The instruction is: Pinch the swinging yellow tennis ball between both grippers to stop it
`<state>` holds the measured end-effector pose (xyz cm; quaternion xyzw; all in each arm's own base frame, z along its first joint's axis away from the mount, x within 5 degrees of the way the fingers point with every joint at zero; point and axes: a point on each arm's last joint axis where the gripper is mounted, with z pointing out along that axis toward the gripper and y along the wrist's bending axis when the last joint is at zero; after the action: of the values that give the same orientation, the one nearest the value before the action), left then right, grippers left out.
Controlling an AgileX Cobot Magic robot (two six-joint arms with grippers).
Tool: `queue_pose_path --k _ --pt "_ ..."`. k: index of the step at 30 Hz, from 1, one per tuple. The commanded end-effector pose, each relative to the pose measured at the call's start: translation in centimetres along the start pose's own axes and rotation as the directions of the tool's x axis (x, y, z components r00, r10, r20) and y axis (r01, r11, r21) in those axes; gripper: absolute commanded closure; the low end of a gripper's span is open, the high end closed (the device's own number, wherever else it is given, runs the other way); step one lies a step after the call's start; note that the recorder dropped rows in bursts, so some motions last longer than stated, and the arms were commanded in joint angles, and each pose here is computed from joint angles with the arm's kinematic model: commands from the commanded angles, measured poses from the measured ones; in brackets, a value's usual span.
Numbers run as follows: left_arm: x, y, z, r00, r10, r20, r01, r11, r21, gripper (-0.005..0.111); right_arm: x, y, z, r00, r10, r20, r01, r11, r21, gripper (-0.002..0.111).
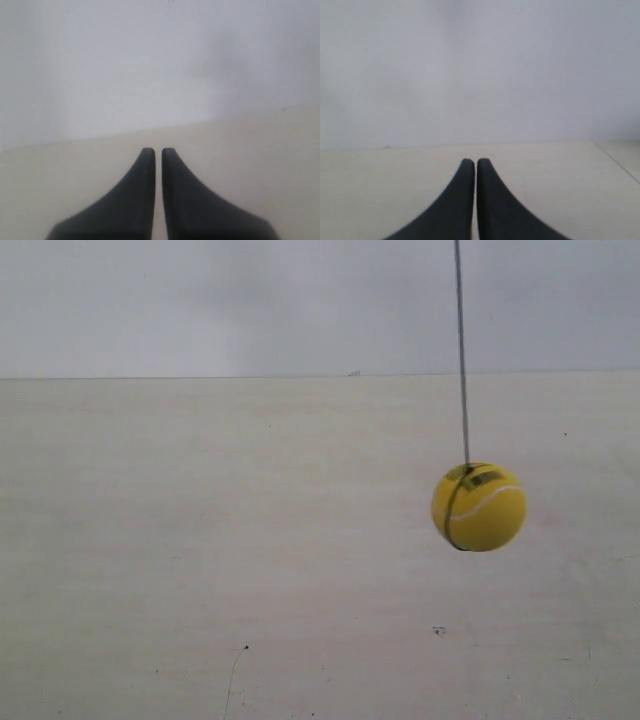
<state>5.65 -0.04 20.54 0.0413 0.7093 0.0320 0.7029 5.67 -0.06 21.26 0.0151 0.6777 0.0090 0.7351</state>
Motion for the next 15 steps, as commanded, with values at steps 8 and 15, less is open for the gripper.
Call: queue_pose_path --k 8,15 --pt "-4.4 0.1 -1.2 0.81 -0.351 0.469 0.308 0.937 0.168 0.102 -3.3 0.3 -0.7 0.888 0.31 0.339 -0.278 0.95 -0.139 0.108" --pt "-7.0 0.1 -2.8 0.665 -0.297 0.685 0.209 0.955 0.212 0.102 -5.7 0.7 -2.1 0.711 0.464 0.528 -0.32 0.883 -0.344 0.108"
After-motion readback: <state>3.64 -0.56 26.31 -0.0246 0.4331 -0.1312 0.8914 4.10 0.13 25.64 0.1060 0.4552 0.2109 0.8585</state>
